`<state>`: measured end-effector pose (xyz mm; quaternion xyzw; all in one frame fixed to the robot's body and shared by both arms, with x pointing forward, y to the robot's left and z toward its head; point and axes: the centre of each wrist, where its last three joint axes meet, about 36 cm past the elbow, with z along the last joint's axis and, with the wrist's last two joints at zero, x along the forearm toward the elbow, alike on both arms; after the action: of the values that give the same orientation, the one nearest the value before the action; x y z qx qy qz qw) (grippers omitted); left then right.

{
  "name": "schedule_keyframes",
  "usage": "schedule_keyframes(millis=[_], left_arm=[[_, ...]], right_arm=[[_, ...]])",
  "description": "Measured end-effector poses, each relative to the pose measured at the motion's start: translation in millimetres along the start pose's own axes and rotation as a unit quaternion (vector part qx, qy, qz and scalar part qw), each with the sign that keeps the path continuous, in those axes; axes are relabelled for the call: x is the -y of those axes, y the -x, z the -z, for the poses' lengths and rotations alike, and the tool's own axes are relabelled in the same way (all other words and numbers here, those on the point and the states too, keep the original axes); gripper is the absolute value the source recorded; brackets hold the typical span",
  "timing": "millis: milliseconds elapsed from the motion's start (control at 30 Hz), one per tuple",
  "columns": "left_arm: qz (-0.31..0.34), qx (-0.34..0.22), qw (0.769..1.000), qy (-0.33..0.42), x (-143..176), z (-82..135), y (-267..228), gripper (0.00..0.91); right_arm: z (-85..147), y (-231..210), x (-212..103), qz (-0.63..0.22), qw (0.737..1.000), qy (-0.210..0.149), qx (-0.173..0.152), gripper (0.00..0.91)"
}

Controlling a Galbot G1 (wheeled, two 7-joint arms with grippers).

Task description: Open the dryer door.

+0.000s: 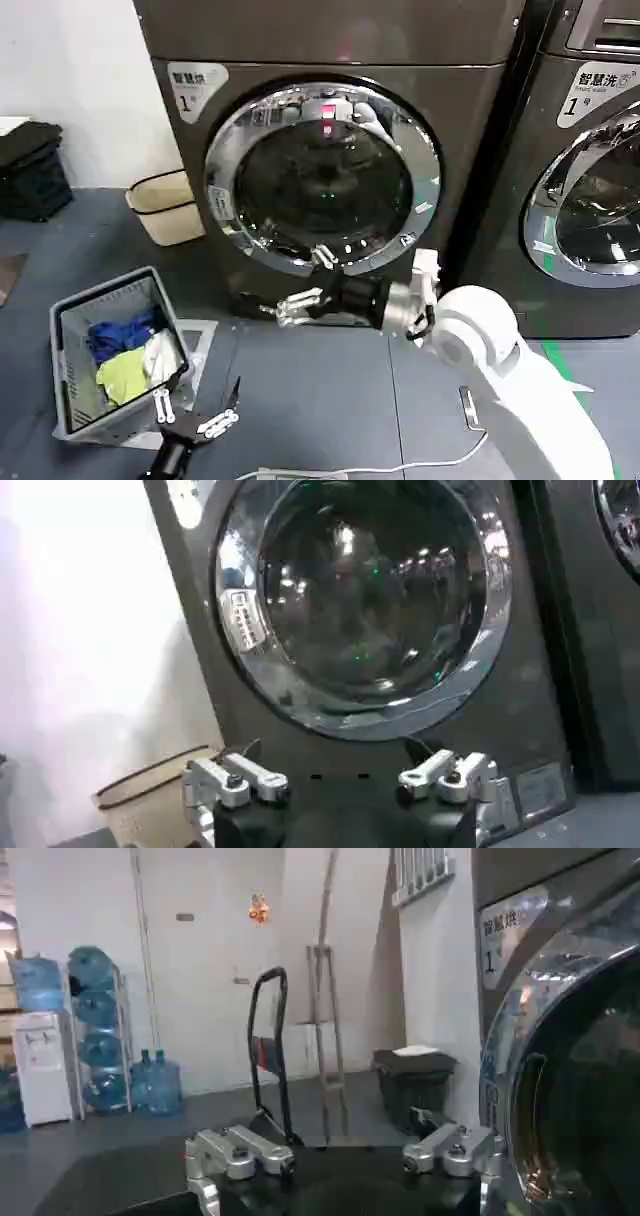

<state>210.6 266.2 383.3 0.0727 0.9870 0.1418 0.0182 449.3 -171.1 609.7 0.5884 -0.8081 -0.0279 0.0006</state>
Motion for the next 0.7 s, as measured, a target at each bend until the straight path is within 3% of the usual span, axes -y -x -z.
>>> schedule_keyframes(millis=[700], left_arm=[[0.001, 0.002, 1.0, 0.0, -1, 4, 0, 0.907]], right_arm=[[-28, -33, 38, -0.102, 0.993, -0.057, -0.001, 0.907]])
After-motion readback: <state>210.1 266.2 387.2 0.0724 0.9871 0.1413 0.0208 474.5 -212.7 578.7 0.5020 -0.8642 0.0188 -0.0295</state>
